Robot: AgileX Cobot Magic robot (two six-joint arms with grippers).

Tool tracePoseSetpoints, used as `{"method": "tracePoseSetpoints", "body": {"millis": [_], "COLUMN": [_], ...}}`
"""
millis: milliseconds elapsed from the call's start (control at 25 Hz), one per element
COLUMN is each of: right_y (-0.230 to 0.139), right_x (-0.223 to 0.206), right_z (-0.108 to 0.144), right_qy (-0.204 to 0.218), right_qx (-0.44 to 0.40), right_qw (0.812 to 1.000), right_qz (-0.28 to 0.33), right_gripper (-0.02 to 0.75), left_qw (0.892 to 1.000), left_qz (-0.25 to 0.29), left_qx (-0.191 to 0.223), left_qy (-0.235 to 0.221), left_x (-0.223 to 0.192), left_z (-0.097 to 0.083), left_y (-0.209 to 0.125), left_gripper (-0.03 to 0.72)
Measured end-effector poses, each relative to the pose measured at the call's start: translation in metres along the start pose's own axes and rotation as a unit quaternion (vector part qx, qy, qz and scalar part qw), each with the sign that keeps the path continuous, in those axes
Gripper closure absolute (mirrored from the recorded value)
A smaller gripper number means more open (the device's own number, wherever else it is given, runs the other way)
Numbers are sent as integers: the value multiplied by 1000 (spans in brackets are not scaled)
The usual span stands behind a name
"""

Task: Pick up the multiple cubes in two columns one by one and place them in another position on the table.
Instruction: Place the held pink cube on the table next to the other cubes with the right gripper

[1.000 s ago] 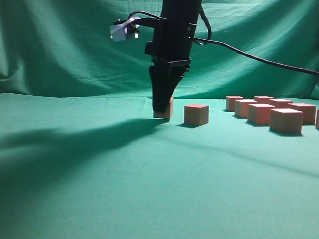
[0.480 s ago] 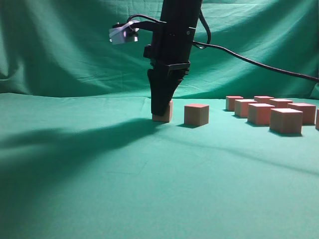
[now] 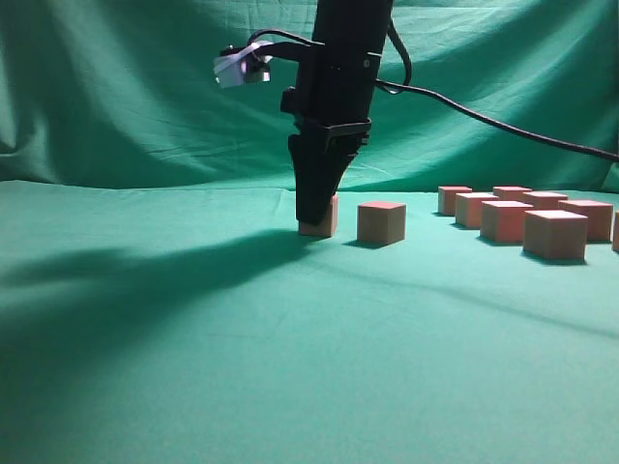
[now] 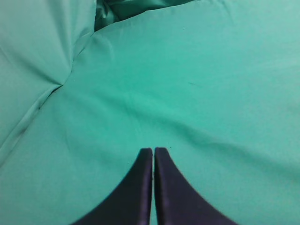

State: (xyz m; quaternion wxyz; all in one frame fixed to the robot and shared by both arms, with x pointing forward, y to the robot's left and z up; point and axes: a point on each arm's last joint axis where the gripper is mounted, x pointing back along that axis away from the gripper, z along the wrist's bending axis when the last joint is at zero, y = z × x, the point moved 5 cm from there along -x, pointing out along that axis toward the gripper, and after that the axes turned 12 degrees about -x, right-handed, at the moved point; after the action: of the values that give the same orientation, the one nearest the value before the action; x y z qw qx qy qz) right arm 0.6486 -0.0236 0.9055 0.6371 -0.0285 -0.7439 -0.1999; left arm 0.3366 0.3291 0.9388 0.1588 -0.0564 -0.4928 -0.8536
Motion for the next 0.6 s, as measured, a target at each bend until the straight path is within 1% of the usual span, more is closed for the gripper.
{"method": "tracePoseSetpoints", "body": {"millis": [400, 440, 600], "right_y": [-2, -2, -2], "right_x": [0, -1, -1], "right_z": [0, 0, -1], "right_qy": [-1, 0, -2], "right_qx": [-4, -9, -27], "right_qw": [1000, 1000, 1000], "right_qz": [6, 8, 7], "right_gripper": [470, 414, 256], "left_qw": [1000, 1000, 1000], "left_qz": [0, 0, 0], "left_qx": [0, 0, 0], "left_qy": [0, 0, 0], "left_x": [0, 0, 0], "left_z": [0, 0, 0], "left_y": [0, 0, 0], "left_gripper": [688, 688, 688]}}
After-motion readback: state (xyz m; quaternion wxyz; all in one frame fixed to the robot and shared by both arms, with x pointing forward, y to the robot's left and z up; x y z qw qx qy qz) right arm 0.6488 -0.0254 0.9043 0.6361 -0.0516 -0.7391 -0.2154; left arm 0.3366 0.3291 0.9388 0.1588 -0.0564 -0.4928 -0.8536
